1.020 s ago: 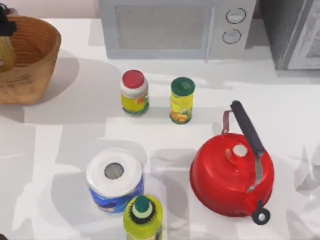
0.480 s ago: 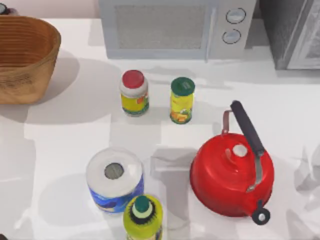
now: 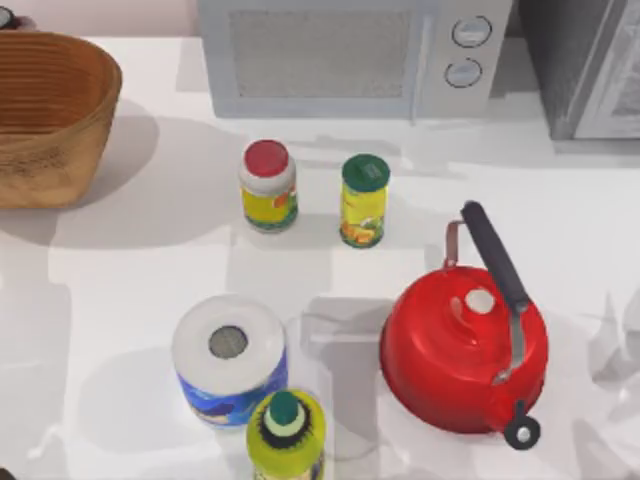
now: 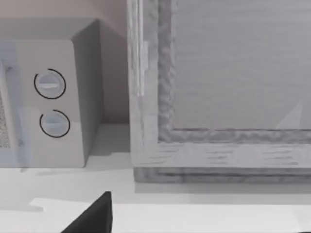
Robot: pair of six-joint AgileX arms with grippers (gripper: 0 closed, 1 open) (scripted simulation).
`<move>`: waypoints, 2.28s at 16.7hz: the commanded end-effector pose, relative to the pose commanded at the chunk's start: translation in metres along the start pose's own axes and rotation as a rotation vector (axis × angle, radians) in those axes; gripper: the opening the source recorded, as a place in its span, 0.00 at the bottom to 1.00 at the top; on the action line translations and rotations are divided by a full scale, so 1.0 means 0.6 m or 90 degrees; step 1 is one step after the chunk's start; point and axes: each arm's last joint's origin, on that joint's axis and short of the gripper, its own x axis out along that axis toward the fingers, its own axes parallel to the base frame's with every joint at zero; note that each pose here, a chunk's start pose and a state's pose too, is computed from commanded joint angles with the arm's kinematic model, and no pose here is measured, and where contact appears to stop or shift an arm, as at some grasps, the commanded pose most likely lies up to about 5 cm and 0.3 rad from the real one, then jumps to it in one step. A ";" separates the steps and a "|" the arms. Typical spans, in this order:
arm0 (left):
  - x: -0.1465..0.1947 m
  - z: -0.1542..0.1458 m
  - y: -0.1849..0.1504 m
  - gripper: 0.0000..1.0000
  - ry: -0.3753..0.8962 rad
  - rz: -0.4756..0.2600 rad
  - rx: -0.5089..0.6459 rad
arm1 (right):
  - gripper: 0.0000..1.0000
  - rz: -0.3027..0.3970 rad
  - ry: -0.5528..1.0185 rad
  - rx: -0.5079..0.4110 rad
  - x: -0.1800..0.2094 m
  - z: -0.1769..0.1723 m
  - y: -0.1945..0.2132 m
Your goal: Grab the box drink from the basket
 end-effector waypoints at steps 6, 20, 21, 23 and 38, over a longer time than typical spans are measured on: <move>-0.096 0.019 -0.026 0.00 0.016 0.000 -0.007 | 1.00 0.000 0.000 0.000 0.000 0.000 0.000; -0.445 -0.132 -0.091 0.00 -0.024 0.001 0.000 | 1.00 0.000 0.000 0.000 0.000 0.000 0.000; -0.450 -0.153 -0.092 0.00 -0.018 0.002 0.000 | 1.00 0.000 0.000 0.000 0.000 0.000 0.000; -0.454 -0.185 -0.093 0.00 -0.005 0.003 0.000 | 1.00 0.000 0.000 0.000 0.000 0.000 0.000; -0.432 -0.180 -0.112 0.00 0.062 0.079 -0.037 | 1.00 0.000 0.000 0.000 0.000 0.000 0.000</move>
